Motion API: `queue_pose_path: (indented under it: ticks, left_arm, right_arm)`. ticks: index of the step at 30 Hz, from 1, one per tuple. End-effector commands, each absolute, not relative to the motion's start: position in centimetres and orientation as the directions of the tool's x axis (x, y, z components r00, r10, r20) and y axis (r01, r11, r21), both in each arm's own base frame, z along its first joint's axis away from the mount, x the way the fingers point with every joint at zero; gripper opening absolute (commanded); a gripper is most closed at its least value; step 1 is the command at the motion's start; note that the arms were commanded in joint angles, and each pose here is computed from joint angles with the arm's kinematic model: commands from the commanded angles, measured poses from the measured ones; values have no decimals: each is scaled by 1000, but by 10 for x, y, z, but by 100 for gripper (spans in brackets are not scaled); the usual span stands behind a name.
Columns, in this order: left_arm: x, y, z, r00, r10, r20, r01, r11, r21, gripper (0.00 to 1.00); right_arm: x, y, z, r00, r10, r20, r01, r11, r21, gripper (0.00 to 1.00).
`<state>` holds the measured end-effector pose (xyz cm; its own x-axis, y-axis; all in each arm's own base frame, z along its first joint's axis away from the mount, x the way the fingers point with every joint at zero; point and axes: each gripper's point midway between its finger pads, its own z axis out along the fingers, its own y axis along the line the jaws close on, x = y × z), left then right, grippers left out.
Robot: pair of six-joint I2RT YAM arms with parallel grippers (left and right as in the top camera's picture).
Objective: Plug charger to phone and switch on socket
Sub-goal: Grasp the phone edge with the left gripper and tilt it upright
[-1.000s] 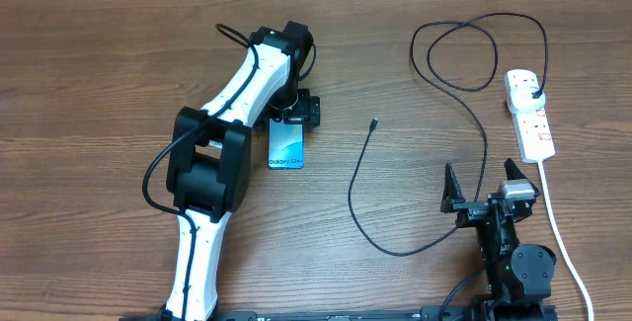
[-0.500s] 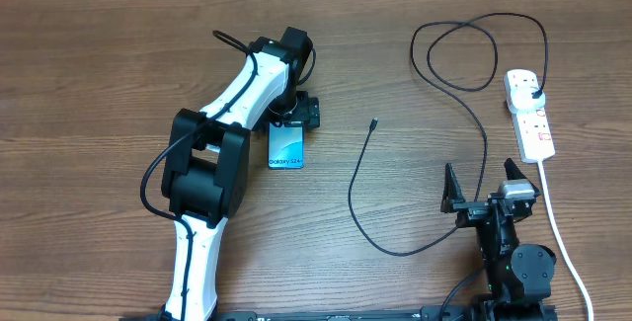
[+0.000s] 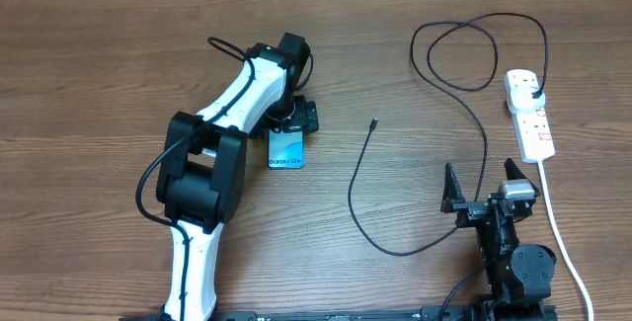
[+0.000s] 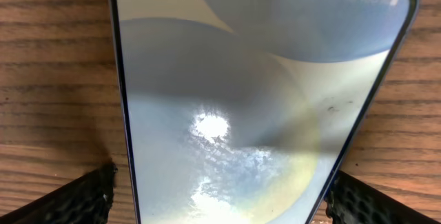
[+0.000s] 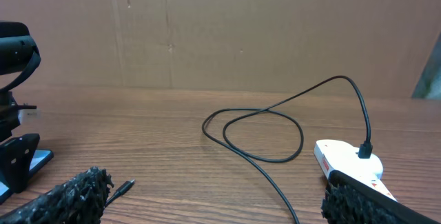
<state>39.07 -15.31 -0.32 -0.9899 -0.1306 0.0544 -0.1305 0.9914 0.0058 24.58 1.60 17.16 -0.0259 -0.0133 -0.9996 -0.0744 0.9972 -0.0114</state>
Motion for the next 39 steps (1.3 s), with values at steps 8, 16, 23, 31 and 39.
queue_pose_path:
  ticks: [8,16,23,31,39]
  left_arm:
    - [350,-151,-53,-965,-129,226,-122,992,42,87]
    - [351,-151,-51,-966,-129,225,-123,992,42,82]
    - [364,-156,-31,-969,-130,211,-127,992,26,75]
    - [361,-167,-1,-959,-89,268,-100,995,-28,74]
    - [344,-213,46,-918,90,385,-64,927,-369,72]
  right_arm:
    - [246,13,170,-24,-10,-1000,-60,998,-9,100]
    - [246,13,170,-24,-10,-1000,-60,998,-9,100]
    - [246,13,170,-24,-10,-1000,-60,998,-9,100]
    - [246,13,170,-24,-10,-1000,-60,998,-9,100]
    - [246,13,170,-24,-10,-1000,-60,998,-9,100]
